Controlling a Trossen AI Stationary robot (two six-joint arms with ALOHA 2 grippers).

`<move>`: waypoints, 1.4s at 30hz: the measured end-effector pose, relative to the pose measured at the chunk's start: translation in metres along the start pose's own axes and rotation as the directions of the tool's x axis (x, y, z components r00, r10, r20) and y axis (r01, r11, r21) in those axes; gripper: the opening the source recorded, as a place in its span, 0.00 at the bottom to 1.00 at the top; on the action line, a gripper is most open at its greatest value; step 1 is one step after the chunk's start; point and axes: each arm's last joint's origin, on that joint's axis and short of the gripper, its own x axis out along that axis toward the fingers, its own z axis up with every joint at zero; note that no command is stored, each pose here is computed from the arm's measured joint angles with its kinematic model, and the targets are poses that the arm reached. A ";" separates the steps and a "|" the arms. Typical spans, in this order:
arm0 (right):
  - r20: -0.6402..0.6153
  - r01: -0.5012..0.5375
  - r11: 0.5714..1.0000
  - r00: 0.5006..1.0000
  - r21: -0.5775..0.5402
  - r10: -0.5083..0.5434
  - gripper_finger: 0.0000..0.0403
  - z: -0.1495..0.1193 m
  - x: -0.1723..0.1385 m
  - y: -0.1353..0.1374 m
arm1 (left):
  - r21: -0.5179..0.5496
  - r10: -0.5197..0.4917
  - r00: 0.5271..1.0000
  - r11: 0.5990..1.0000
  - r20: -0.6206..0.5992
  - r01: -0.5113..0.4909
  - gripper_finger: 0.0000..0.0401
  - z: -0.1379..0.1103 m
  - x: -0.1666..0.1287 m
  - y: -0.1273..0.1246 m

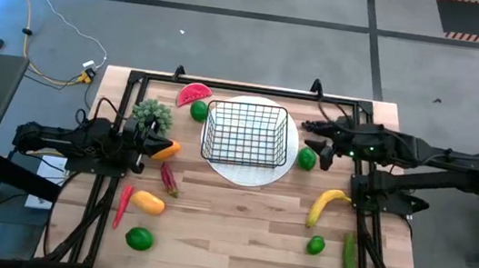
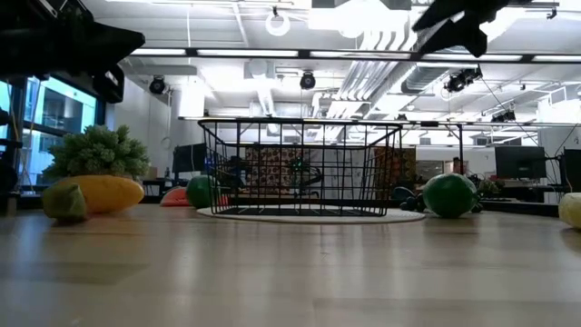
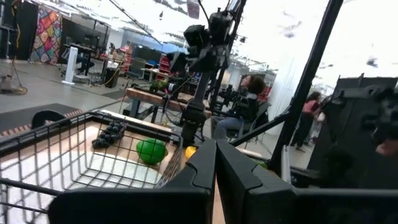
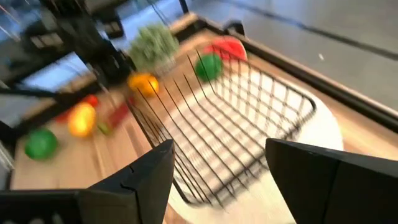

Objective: Build produce basket
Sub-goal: Put the yellow banana into the black wire basket

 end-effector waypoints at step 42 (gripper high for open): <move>0.075 -0.052 0.995 0.996 -0.085 0.058 0.56 0.000 -0.030 -0.009 | 0.090 0.128 0.989 0.987 0.079 -0.135 0.00 0.145 0.087 -0.044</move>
